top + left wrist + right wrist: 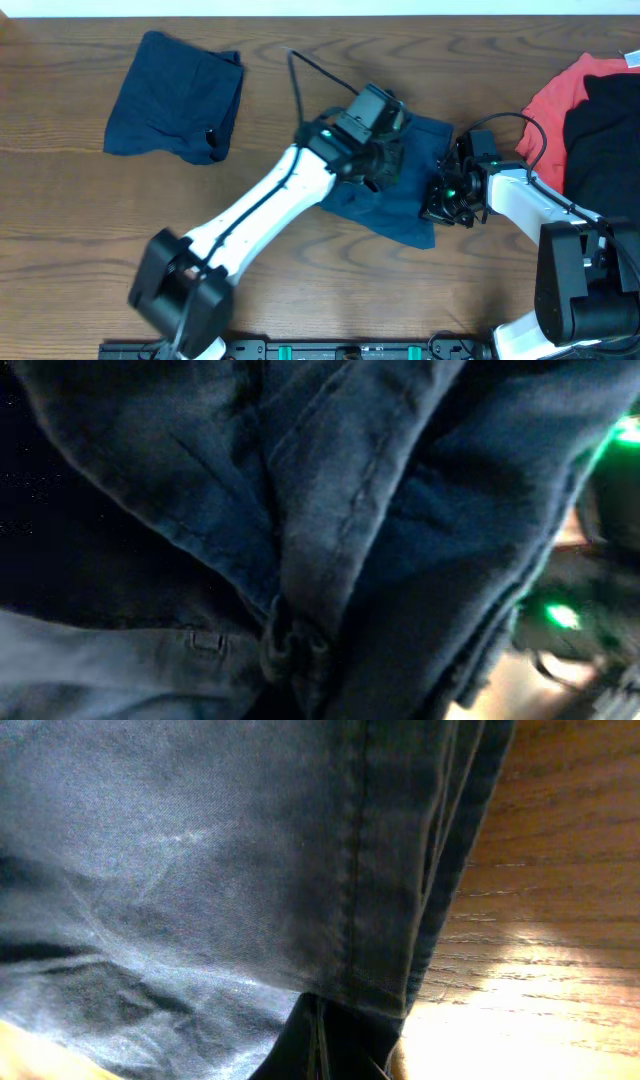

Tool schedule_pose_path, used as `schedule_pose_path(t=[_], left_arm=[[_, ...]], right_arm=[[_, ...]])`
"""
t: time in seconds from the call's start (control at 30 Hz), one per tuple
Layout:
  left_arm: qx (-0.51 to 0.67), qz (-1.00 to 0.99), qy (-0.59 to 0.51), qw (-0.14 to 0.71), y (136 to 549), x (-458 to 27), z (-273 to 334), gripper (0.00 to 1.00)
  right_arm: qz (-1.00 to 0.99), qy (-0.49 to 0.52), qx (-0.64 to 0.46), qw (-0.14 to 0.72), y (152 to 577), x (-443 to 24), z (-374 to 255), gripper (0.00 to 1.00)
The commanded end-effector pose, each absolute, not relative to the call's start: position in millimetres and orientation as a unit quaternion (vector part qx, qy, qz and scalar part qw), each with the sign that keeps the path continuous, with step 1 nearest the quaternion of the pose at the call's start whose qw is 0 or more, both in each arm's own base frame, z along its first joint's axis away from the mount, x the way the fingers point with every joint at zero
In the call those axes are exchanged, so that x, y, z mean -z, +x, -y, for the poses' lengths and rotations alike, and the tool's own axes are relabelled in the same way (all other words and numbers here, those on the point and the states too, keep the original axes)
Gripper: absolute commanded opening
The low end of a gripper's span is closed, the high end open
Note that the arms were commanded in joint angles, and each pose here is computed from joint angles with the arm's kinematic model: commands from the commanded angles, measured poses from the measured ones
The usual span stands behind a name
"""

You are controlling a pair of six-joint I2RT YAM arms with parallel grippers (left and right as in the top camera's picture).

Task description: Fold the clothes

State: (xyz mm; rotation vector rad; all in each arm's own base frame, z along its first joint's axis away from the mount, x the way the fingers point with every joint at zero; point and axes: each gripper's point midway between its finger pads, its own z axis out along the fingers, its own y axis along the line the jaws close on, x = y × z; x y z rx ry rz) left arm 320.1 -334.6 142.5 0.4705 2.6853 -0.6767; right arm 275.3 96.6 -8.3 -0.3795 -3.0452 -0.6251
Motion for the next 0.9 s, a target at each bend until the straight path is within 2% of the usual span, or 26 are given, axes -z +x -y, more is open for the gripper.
schedule_pose_path(t=[0.0, 0.1, 0.2, 0.27, 0.33, 0.43, 0.6, 0.73, 0.87], left_arm=[[0.226, -0.942, 0.16, 0.189, 336.0, -137.2, 344.7, 0.07], [0.221, -0.943, 0.162, 0.188, 340.4, -125.4, 348.2, 0.11], [0.22, -0.944, 0.162, 0.186, 342.3, -119.4, 349.4, 0.27], [0.22, -0.944, 0.162, 0.186, 342.3, -119.9, 349.5, 0.46], [0.218, -0.943, 0.165, 0.188, 342.2, -123.3, 346.5, 0.52], [0.21, -0.945, 0.171, 0.186, 341.4, -130.8, 334.9, 0.57], [0.186, -0.956, 0.151, 0.17, 341.3, -142.1, 297.3, 0.61], [0.179, -0.964, 0.124, 0.152, 342.5, -146.5, 270.0, 0.7], [0.202, -0.961, 0.118, 0.146, 342.5, -153.7, 267.6, 0.75]], right_arm=[[0.981, -0.136, 0.128, 0.058, 244.0, 46.3, -76.6, 0.01], [0.981, -0.136, 0.128, 0.058, 244.0, 46.3, -76.6, 0.01], [0.981, -0.136, 0.127, 0.06, 243.5, 46.2, -76.5, 0.01], [0.981, -0.137, 0.127, 0.06, 243.4, 46.1, -76.4, 0.01], [0.98, -0.138, 0.126, 0.063, 241.7, 45.8, -75.8, 0.01], [0.98, -0.137, 0.125, 0.068, 239.2, 43.0, -75.0, 0.02], [0.981, -0.132, 0.129, 0.057, 238.7, 15.4, -64.6, 0.07], [0.979, -0.147, 0.141, 0.002, 251.2, -28.5, -49.2, 0.09], [0.976, -0.136, 0.154, -0.074, 264.6, -71.8, -44.9, 0.14]])
